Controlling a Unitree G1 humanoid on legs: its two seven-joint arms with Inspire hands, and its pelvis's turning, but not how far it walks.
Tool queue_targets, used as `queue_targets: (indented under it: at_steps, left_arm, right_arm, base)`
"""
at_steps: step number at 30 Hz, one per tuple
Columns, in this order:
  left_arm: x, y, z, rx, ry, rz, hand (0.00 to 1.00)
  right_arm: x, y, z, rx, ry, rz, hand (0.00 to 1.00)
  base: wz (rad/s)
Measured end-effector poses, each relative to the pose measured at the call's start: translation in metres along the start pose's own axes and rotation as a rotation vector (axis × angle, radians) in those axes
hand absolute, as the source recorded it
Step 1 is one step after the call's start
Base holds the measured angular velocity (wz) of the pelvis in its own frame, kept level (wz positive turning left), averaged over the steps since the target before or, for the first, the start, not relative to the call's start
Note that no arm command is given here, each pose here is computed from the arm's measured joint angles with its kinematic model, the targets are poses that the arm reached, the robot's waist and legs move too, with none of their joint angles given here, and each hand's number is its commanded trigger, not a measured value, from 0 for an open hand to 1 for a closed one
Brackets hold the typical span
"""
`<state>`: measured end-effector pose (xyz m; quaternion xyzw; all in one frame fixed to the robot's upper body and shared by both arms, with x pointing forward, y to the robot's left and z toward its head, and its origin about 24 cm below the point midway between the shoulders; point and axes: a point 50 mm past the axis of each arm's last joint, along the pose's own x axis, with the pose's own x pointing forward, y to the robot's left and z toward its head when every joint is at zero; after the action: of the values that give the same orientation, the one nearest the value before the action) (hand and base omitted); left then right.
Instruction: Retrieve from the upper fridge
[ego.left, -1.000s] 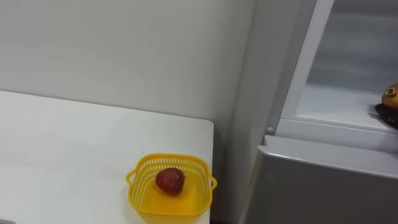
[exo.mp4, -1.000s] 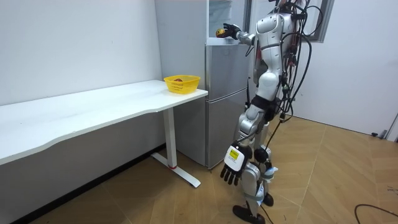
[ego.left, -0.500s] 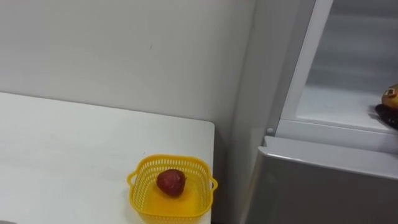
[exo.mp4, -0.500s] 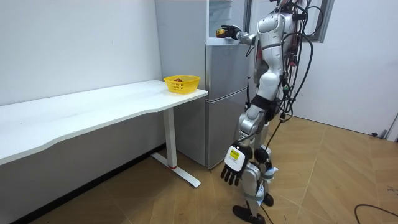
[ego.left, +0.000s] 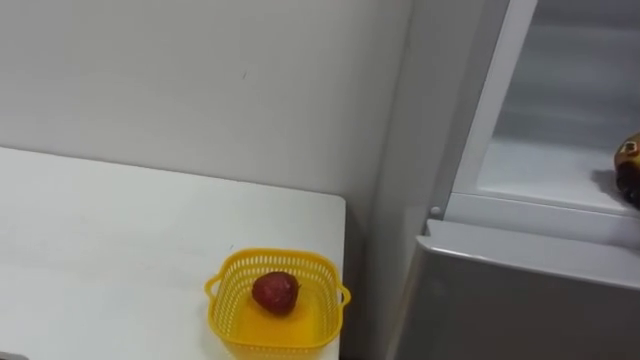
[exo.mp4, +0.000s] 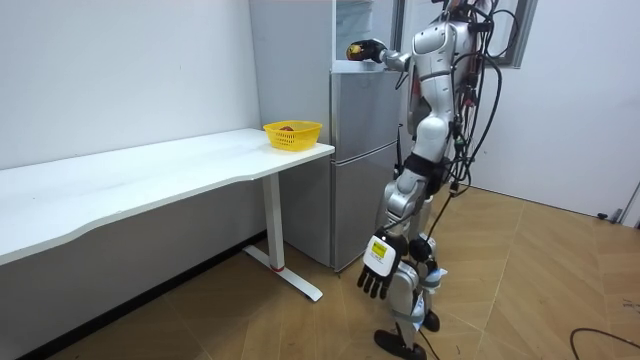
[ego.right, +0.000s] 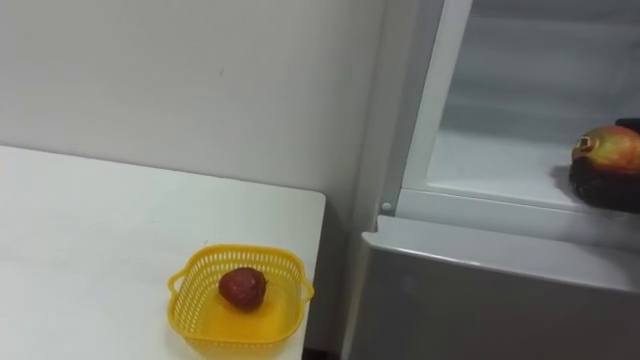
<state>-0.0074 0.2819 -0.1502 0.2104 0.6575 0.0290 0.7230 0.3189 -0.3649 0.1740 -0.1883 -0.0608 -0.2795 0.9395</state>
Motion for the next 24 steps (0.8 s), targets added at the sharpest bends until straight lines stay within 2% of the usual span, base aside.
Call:
queue_targets:
  at_steps: [15,24]
  left_arm:
    - [0.001,0.005,0.005,0.006,-0.013,0.012,0.00]
    - [0.001,0.002,0.006,0.001,-0.014,0.010,0.00]
  right_arm:
    - [0.001,0.004,0.011,-0.009,-0.041,-0.006,1.00]
    - [-0.016,0.012,0.055,-0.069,-0.280,-0.006,1.00]
  base:
    - [0.01]
    - [-0.05]
